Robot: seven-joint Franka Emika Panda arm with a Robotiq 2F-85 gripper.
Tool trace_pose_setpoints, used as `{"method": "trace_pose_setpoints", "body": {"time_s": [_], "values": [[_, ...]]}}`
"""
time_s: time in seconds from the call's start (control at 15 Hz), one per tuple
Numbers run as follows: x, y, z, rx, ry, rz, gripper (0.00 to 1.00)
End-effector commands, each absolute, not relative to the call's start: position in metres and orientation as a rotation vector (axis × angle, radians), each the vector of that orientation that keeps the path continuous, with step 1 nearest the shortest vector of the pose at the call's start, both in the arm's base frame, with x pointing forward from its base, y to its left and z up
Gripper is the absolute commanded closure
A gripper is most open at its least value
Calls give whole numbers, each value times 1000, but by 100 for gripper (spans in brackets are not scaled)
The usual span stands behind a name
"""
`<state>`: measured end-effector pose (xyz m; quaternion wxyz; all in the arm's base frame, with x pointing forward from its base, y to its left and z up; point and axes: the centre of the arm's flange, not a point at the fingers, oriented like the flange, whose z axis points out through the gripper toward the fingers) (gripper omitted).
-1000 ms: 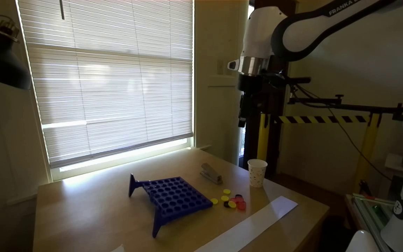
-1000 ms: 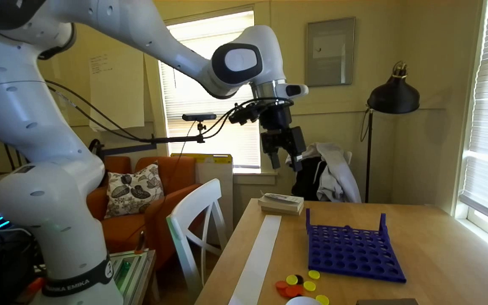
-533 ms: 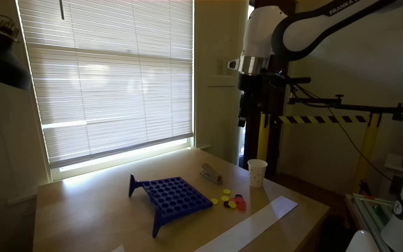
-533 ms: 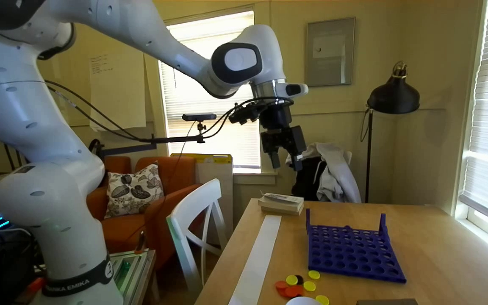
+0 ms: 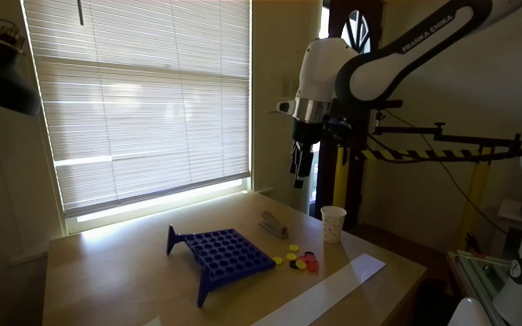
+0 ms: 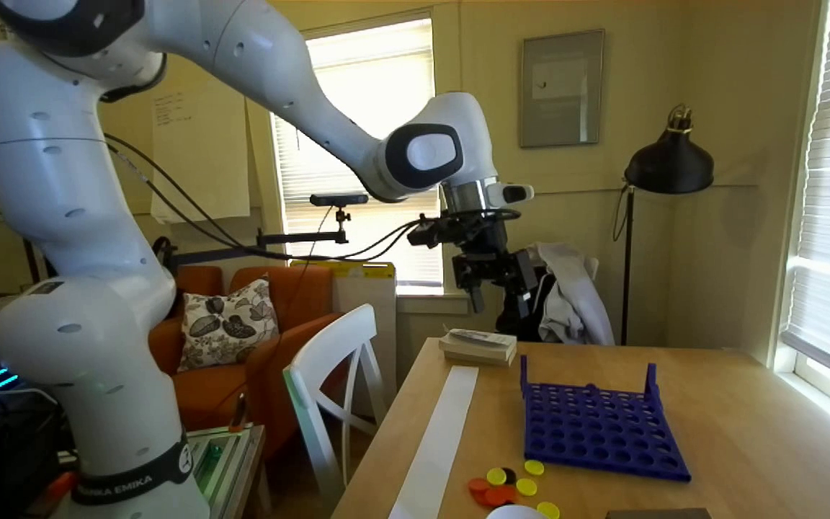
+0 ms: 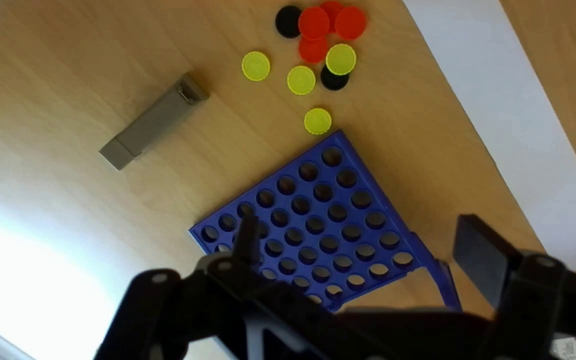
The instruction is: Pick up the blue object and put it upright on the table
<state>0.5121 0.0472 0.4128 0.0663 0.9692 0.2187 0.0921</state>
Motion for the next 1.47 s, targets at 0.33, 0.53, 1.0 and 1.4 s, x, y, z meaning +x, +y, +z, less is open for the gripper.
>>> {"method": "trace_pose_setpoints", "body": {"time_s": [0.33,0.53,1.0,1.4], "values": [[548,63,338,2923,877,256,0],[534,63,337,2912,851,225,0],[537,66,327,2915,842,258,0],[551,89,274,2903,925,312,0]]}}
